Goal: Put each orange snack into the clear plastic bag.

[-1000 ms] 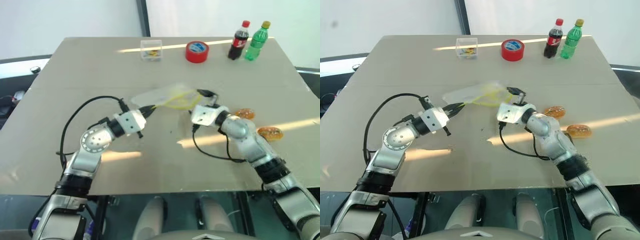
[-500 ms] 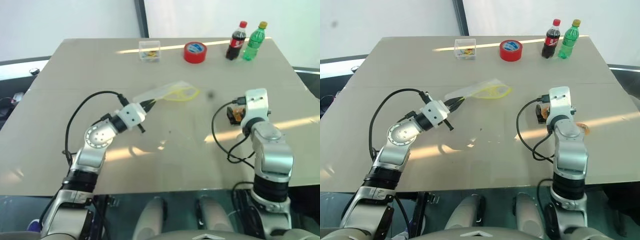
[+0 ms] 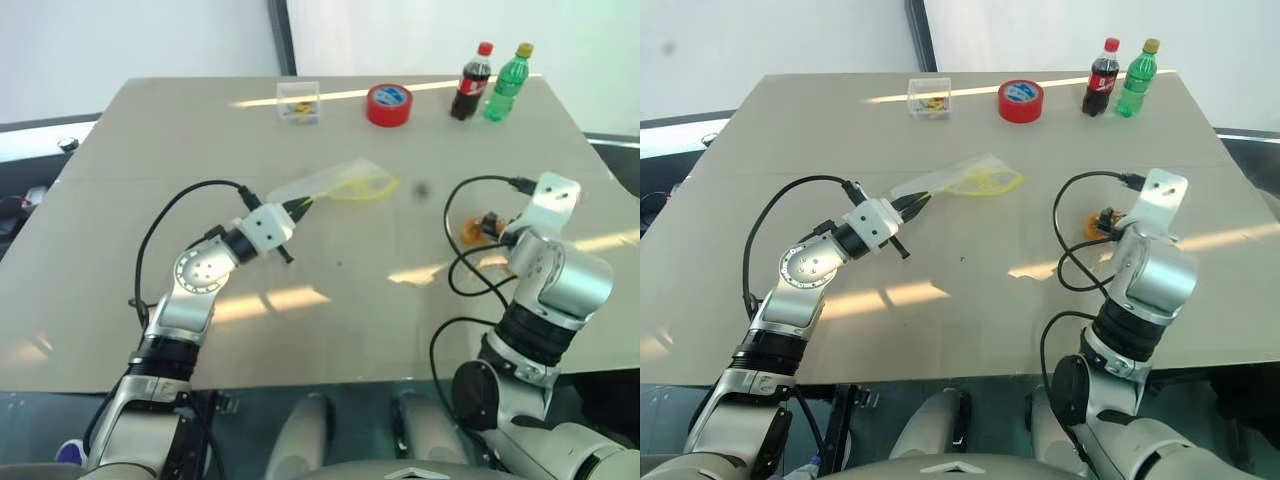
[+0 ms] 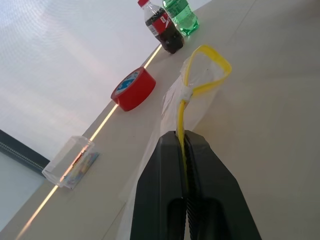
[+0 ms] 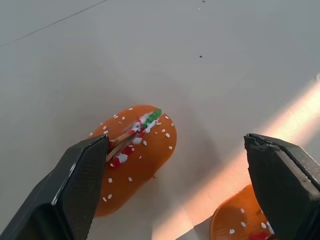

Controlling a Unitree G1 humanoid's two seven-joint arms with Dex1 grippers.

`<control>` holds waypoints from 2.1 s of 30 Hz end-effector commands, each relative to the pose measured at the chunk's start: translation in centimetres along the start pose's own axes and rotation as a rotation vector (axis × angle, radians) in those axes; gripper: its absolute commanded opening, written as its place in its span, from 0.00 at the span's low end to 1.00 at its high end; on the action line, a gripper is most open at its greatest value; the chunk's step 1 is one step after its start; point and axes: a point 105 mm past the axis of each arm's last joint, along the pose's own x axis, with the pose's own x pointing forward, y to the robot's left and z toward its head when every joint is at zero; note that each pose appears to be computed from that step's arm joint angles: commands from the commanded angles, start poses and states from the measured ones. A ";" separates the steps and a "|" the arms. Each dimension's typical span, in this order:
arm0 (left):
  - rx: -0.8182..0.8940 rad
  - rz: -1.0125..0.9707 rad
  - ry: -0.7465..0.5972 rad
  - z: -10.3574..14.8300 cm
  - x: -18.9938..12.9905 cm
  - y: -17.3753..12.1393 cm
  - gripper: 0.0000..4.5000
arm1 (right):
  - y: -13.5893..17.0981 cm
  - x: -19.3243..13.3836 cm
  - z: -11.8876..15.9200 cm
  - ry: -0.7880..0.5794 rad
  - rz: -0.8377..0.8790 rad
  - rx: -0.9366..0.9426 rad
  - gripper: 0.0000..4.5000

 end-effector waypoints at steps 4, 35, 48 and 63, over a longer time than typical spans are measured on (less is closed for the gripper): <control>0.023 0.023 -0.016 0.8 0.1 0.7 0.00 | 5.9 -1.3 -0.2 0.076 0.238 0.137 0.98; 0.017 0.032 -0.002 1.5 -0.2 0.2 0.00 | 10.5 -1.0 -0.4 -0.183 0.583 -0.318 0.24; -0.010 0.043 -0.008 1.6 -0.2 0.5 0.00 | 12.6 -4.5 -1.5 -0.137 0.913 -0.188 0.24; -0.009 0.024 -0.034 2.0 -0.4 0.3 0.00 | 13.8 -5.4 -2.8 -0.116 0.983 -0.367 0.24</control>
